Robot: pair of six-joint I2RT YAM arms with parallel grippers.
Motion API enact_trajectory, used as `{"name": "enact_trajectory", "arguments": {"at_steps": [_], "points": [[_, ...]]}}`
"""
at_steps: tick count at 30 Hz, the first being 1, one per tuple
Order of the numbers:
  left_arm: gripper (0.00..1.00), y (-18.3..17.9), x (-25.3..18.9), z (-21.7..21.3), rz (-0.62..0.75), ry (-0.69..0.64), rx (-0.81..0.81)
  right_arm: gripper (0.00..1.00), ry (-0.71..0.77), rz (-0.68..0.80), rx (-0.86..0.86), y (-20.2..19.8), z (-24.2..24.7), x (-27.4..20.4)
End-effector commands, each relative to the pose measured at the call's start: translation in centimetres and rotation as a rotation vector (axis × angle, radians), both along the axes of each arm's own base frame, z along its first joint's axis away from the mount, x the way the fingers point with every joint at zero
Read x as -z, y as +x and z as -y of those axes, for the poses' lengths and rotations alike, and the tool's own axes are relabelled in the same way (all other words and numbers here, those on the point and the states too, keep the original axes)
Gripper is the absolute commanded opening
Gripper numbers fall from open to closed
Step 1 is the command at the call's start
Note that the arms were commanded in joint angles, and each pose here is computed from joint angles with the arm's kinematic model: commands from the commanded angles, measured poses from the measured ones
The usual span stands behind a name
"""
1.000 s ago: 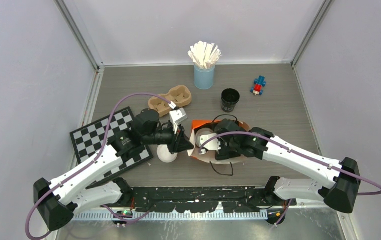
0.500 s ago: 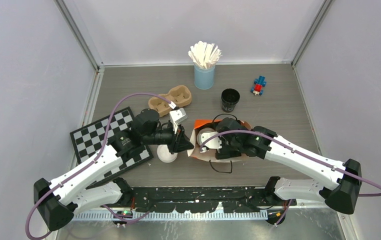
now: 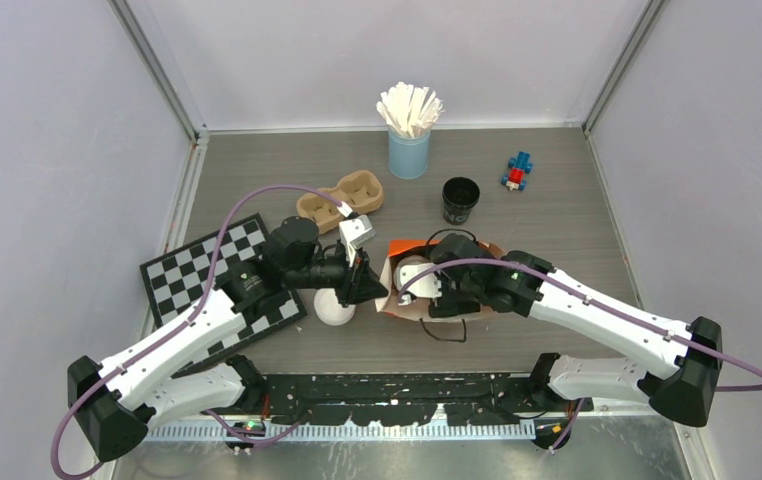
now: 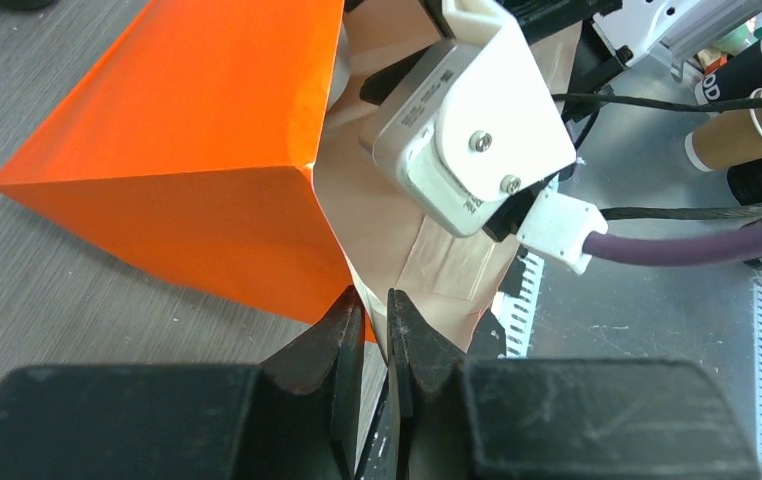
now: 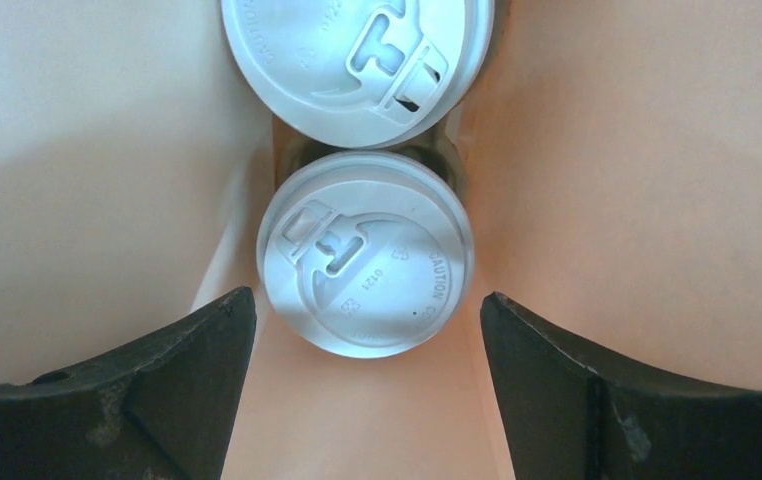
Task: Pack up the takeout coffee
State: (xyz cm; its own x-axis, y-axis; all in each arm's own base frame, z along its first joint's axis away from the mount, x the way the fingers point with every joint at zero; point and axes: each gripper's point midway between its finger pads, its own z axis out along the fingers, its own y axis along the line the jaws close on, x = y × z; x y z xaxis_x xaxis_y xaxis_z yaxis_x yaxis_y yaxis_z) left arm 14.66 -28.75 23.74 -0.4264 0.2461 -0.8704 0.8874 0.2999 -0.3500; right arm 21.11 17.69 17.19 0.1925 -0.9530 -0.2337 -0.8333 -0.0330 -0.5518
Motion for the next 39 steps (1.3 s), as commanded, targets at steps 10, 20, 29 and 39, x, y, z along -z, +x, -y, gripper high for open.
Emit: {"name": "enact_trajectory", "arguments": {"at_steps": [10,20,29,39], "points": [[0.16,0.7,-2.2,0.4,0.062,-0.037,-0.004,0.86,0.087,-0.033,-0.024,-0.8,-2.1,-1.4],[0.16,0.5,-2.4,0.3,0.061,-0.043,-0.004,0.42,0.089,0.008,-0.01,-0.1,-2.1,-1.0],[0.16,0.3,-2.5,0.3,0.055,-0.052,0.0,0.29,0.11,0.01,0.023,0.0,-2.2,0.1],[0.16,0.2,-2.7,0.2,0.055,-0.056,0.002,0.29,0.13,0.106,0.093,1.7,-1.5,0.4]]}}
